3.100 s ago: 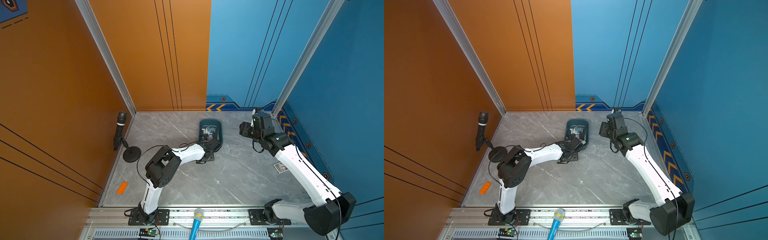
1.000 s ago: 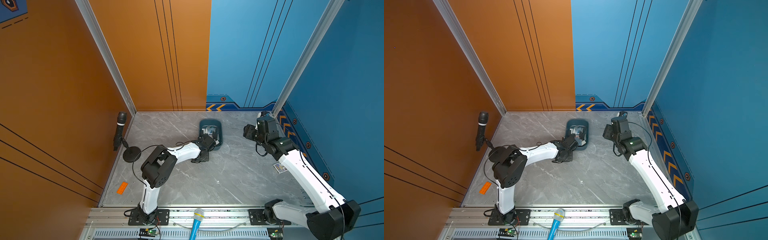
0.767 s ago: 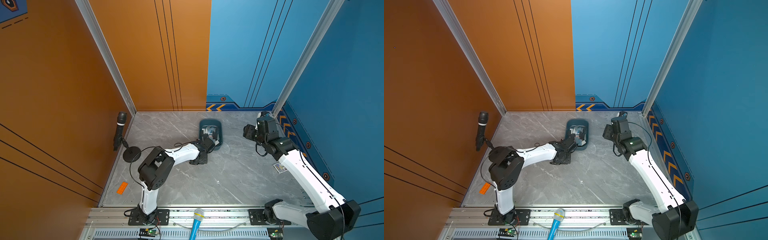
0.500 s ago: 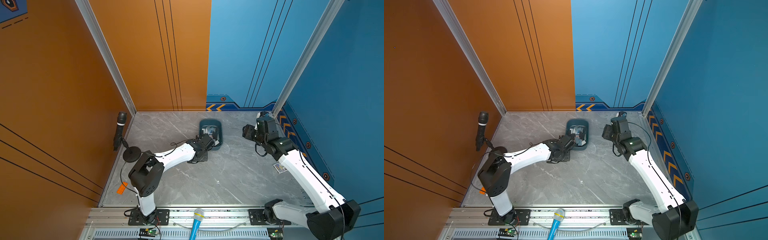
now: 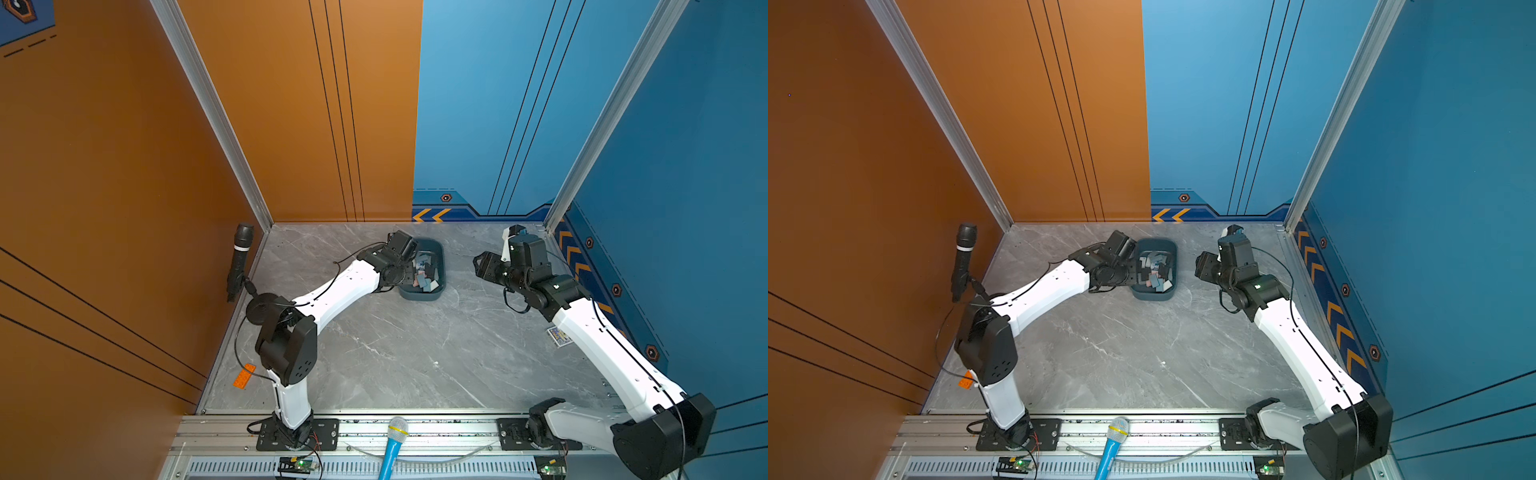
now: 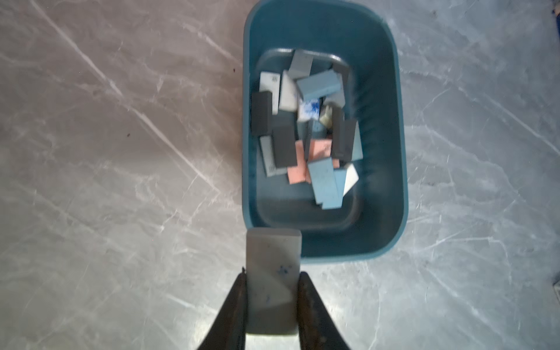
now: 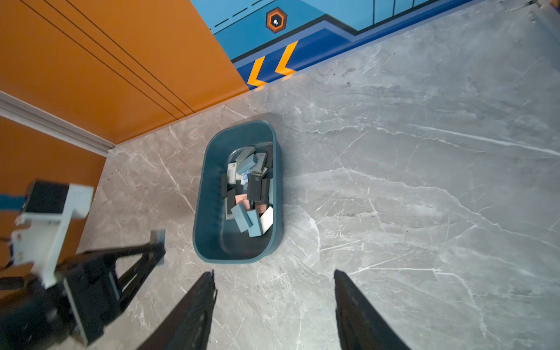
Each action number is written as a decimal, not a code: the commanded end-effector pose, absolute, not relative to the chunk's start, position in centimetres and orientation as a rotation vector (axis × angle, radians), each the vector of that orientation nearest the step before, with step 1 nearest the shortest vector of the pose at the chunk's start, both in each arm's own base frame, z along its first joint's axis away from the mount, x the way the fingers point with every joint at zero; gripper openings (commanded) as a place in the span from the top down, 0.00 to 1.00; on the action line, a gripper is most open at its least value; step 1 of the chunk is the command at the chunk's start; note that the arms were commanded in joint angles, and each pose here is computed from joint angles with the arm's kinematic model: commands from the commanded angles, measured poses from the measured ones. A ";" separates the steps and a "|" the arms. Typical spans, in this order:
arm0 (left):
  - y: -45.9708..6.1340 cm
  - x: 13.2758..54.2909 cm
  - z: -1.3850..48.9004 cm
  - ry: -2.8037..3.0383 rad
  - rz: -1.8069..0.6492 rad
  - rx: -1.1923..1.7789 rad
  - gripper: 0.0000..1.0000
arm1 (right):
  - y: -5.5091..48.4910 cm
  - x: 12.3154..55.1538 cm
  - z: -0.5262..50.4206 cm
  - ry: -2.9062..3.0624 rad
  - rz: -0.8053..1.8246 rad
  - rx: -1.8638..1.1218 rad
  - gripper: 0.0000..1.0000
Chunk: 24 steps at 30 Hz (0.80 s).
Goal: Put the eraser in the storage box
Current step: Place the eraser in the storage box.
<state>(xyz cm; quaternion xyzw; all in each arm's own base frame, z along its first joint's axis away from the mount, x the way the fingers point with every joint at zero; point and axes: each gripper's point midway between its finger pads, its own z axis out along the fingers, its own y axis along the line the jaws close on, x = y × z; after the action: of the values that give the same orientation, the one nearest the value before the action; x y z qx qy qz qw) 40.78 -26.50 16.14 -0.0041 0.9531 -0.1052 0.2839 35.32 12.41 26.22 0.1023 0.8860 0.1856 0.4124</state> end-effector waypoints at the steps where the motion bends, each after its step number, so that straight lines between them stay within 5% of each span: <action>1: -28.0 42.3 15.1 2.584 -0.318 0.103 0.72 | 13.2 34.4 25.8 2.244 0.528 0.249 0.36; 16: -30.8 52.7 11.0 2.528 -0.324 0.103 0.72 | 12.1 31.8 25.5 2.289 0.491 0.222 0.36; 24: -30.7 55.1 9.7 2.501 -0.287 0.064 0.69 | 11.8 31.1 24.4 2.317 0.485 0.231 0.36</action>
<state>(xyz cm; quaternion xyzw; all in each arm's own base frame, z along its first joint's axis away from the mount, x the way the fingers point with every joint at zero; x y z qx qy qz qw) 54.22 -31.06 9.49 0.0261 0.9473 -0.1194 0.2961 32.19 12.05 25.16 0.0966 0.8963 0.1930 0.3875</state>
